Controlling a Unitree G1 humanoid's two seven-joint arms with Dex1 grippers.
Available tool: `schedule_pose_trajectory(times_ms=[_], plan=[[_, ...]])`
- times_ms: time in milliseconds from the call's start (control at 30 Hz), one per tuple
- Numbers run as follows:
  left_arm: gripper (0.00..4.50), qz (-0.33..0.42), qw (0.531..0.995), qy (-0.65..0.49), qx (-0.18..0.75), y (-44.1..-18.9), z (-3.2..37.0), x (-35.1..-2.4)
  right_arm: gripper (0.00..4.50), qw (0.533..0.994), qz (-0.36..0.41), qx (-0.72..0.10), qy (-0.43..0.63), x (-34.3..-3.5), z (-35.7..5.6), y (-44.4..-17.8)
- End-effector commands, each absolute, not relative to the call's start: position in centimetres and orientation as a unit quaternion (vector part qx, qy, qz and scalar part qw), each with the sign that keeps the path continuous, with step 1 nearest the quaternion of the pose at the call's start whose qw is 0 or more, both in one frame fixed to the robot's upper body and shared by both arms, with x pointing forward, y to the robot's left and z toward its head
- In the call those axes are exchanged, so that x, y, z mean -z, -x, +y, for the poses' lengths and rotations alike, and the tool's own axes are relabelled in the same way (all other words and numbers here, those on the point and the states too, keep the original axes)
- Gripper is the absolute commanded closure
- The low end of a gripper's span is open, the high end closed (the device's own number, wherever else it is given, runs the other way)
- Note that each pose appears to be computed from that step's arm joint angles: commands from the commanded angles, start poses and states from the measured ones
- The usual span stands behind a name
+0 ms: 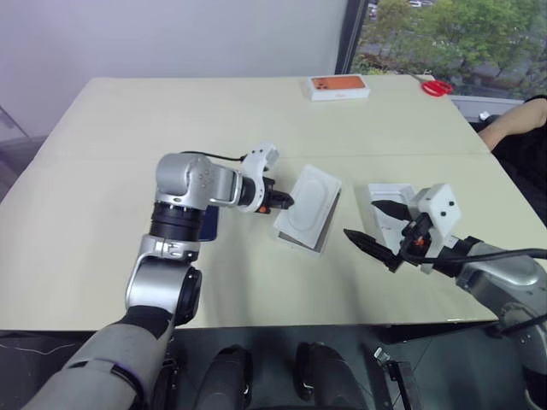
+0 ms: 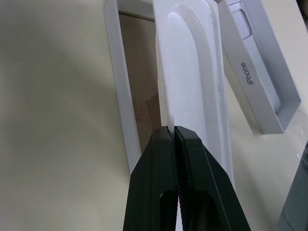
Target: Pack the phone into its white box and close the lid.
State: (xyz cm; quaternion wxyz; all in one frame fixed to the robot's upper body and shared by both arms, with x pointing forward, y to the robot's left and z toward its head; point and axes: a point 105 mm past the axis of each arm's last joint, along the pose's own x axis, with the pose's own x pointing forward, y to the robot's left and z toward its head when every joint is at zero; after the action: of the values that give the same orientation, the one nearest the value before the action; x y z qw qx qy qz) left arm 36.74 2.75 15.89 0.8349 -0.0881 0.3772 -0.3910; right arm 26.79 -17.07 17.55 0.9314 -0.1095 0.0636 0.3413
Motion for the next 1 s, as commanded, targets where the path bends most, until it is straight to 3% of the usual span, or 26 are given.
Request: schedule_pose_trajectory(times_ms=[33,433,533,700,867,967,1000], plan=[[4.43,0.365,0.842,0.068,0.392,-36.7,2.3,-16.7,0.00,0.931,0.031,-0.342,0.124,-18.9,-16.7,-26.5],[4.43,0.382,0.836,0.075,0.387,-36.2,2.0,-16.0,0.00,0.930,0.030,-0.345,0.123,-18.8,-16.7,-26.7],[3.53,0.382,0.834,0.079,0.389,-36.2,1.9,-16.0,0.00,0.930,0.030,-0.345,0.123,-18.8,-16.6,-26.7],[1.08,0.368,0.829,0.112,0.405,-36.1,2.3,-17.2,0.00,0.929,0.029,-0.348,0.123,-18.8,-16.4,-26.7],[1.08,0.333,0.839,0.145,0.404,-36.8,3.9,-18.8,0.00,0.929,0.027,-0.350,0.122,-18.9,-16.0,-26.9],[1.08,0.250,0.875,0.123,0.396,-37.7,6.0,-20.1,0.00,0.929,0.031,-0.346,0.129,-18.8,-15.5,-27.6],[1.03,0.208,0.890,0.104,0.393,-37.9,6.6,-20.6,0.25,0.929,0.035,-0.344,0.131,-18.7,-15.3,-27.9]])
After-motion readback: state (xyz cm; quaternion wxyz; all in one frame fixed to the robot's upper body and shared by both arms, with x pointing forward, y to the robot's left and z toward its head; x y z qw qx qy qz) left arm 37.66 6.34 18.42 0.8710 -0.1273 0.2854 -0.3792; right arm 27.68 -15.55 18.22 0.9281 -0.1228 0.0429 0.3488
